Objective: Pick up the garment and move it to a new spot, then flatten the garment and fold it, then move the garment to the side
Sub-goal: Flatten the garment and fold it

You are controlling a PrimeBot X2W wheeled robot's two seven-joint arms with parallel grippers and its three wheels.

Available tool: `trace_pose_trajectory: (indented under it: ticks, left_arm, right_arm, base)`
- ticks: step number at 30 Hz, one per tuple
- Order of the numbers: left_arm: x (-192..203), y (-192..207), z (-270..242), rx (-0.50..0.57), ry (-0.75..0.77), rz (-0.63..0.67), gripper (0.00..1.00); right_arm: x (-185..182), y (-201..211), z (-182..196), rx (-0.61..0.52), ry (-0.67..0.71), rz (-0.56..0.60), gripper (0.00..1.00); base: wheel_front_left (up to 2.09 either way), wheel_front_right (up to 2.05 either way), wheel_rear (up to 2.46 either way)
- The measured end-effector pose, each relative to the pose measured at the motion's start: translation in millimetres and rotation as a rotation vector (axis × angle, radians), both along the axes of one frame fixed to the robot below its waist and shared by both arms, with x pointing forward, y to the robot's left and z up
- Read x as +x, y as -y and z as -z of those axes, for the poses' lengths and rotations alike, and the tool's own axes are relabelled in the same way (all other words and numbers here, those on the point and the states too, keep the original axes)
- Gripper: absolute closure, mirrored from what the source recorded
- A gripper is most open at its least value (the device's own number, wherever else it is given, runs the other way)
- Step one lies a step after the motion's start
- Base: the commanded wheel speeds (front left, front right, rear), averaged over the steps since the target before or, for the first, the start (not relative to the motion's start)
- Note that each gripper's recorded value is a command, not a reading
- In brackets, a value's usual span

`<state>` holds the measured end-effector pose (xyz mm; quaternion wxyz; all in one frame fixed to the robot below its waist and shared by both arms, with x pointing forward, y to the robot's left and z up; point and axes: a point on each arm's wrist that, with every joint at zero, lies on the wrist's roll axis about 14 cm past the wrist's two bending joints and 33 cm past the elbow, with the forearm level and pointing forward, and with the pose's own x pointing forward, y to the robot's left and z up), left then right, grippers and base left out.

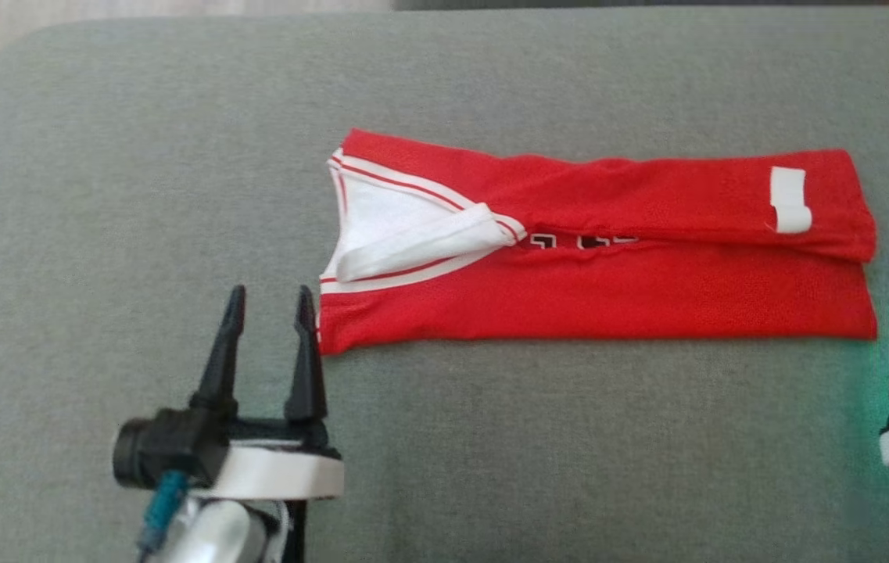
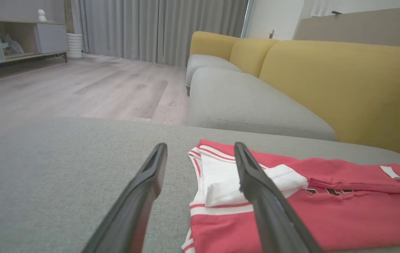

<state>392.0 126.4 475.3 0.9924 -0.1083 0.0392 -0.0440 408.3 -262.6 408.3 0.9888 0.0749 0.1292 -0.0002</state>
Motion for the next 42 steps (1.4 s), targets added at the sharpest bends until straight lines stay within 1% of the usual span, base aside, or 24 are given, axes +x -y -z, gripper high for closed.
trace_pose_trajectory:
  ticks: [4, 6, 11, 15, 18, 21, 24, 27, 28, 29, 30, 31, 35, 38, 39, 42]
  left_arm:
    - [-13.8, -0.2, -6.2, 0.010, 0.029, -0.045, 0.00]
    - [-21.8, 2.9, -6.8, 0.011, 0.035, -0.046, 0.00]
    - [-34.8, 4.5, -5.8, 0.028, 0.038, -0.049, 0.00]
    - [-35.9, 2.5, -4.1, 0.041, 0.037, -0.056, 0.00]
    - [-34.5, 0.6, -0.7, 0.053, 0.030, -0.056, 0.00]
    - [-33.4, -0.2, 3.1, 0.060, 0.020, -0.055, 0.00]
    - [-32.0, -0.9, 5.8, 0.060, 0.013, -0.056, 0.00]
    - [-31.1, -2.5, 6.5, 0.063, 0.011, -0.061, 0.00]
    - [-30.7, -3.2, 6.6, 0.063, 0.011, -0.063, 0.00]
    - [-30.2, -4.0, 6.7, 0.064, 0.011, -0.065, 0.00]
    - [-29.6, -4.5, 7.0, 0.064, 0.010, -0.066, 0.00]
    - [-29.0, -4.3, 7.2, 0.064, 0.010, -0.066, 0.00]
    - [-24.1, -1.8, 3.8, 0.061, 0.023, -0.058, 0.00]
    - [-21.8, 0.9, 3.2, 0.055, 0.026, -0.050, 0.00]
    - [-20.9, 1.7, 3.2, 0.054, 0.027, -0.047, 0.00]
    - [-16.7, 7.1, 3.7, 0.049, 0.029, -0.029, 0.00]
  right_arm:
    - [2.7, -12.2, -2.9, 0.007, 0.025, 0.007, 0.00]
    - [4.6, -13.6, -2.8, 0.005, 0.027, 0.015, 0.00]
    - [12.6, -11.7, 7.3, -0.008, -0.031, 0.028, 0.00]
    - [28.1, -11.6, 11.4, 0.017, -0.056, 0.056, 0.00]
    - [38.4, -13.7, 19.8, 0.031, -0.100, 0.061, 0.00]
    - [44.4, -12.6, 31.5, 0.018, -0.152, 0.062, 0.00]
    - [42.2, -15.1, 49.6, 0.018, -0.234, 0.058, 0.00]
    - [39.7, -18.5, 57.9, 0.021, -0.272, 0.049, 0.00]
    - [40.1, -20.8, 59.4, 0.028, -0.283, 0.045, 0.03]
    - [41.4, -23.2, 59.9, 0.039, -0.288, 0.042, 0.28]
    - [42.7, -25.5, 59.9, 0.050, -0.289, 0.040, 0.62]
    - [43.6, -27.6, 59.6, 0.060, -0.286, 0.039, 1.00]
    - [42.9, -34.2, 58.8, 0.090, -0.273, 0.038, 1.00]
    - [41.8, -28.8, 55.1, 0.092, -0.252, 0.054, 1.00]
    - [41.0, -26.3, 54.1, 0.091, -0.247, 0.060, 1.00]
    - [38.0, -2.1, 47.6, 0.066, -0.233, 0.098, 1.00]
  base:
    - [0.00, 0.00, 0.00]
    - [0.00, 0.00, 0.00]
    - [0.00, 0.00, 0.00]
    - [0.00, 0.00, 0.00]
    - [0.00, 0.00, 0.00]
    - [0.00, 0.00, 0.00]
    - [0.00, 0.00, 0.00]
    - [0.00, 0.00, 0.00]
    - [0.00, 0.00, 0.00]
    - [0.00, 0.00, 0.00]
    - [0.00, 0.00, 0.00]
    - [0.00, 0.00, 0.00]
    - [0.00, 0.00, 0.00]
    - [0.00, 0.00, 0.00]
    - [0.00, 0.00, 0.00]
    - [0.00, 0.00, 0.00]
